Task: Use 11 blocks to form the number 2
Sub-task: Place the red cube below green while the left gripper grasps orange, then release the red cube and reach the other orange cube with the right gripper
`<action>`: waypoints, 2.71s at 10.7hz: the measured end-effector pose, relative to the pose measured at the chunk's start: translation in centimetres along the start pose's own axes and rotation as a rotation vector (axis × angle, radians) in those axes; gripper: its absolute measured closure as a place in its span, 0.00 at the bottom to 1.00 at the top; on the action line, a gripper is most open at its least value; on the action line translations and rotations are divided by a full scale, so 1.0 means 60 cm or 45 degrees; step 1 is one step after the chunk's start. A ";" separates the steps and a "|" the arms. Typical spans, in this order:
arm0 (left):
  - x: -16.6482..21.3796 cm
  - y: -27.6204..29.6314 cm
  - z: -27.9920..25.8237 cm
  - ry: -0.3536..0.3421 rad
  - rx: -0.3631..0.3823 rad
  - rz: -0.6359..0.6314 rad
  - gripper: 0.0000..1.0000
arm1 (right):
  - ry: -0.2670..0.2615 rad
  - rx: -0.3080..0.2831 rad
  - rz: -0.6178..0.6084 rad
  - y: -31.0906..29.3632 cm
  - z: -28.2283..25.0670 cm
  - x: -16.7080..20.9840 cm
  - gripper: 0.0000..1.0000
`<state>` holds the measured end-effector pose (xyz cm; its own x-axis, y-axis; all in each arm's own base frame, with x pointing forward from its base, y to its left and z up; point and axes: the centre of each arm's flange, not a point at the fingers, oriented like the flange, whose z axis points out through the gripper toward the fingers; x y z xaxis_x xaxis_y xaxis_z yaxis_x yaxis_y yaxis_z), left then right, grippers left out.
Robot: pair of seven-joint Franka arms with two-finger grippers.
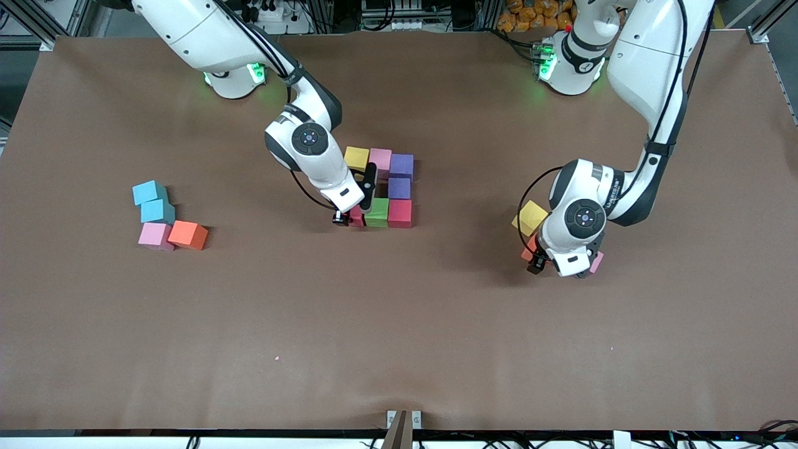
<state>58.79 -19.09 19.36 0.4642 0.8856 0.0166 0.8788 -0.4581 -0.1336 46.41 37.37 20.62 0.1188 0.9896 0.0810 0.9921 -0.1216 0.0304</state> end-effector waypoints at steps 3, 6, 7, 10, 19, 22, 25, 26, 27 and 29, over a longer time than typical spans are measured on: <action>0.000 0.000 0.000 0.000 -0.001 0.000 0.00 | 0.002 -0.001 -0.009 -0.004 -0.001 0.006 0.44; 0.000 0.000 0.000 0.000 -0.003 0.000 0.00 | 0.008 -0.011 -0.005 0.002 -0.006 0.008 0.25; 0.000 0.000 0.000 0.000 -0.003 0.000 0.00 | 0.009 -0.013 -0.004 0.004 -0.008 0.009 0.09; 0.000 0.001 0.000 0.000 -0.003 0.000 0.00 | -0.003 -0.019 0.005 0.019 -0.018 0.011 0.00; 0.000 0.000 0.002 0.000 0.000 0.000 0.00 | -0.312 0.051 0.102 0.079 -0.112 -0.071 0.00; 0.000 0.000 0.002 0.000 0.000 0.000 0.00 | -0.364 0.017 0.111 0.173 -0.152 -0.204 0.00; 0.000 0.000 0.003 0.000 0.000 0.000 0.00 | -0.349 -0.042 0.250 0.224 -0.163 -0.328 0.00; 0.001 0.000 0.003 0.000 0.000 -0.001 0.00 | -0.331 -0.055 0.316 0.236 -0.155 -0.393 0.00; 0.000 0.000 0.003 0.000 0.000 -0.001 0.00 | -0.326 -0.048 0.344 0.243 -0.147 -0.452 0.00; 0.000 0.000 0.003 0.000 0.000 -0.001 0.00 | -0.330 -0.019 0.295 0.248 -0.139 -0.517 0.00</action>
<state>58.79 -19.06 19.21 0.4637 0.8858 0.0165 0.8790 -0.4577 -0.1337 57.19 4.24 26.89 0.3493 0.9219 -0.1679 0.9370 -0.3449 0.0557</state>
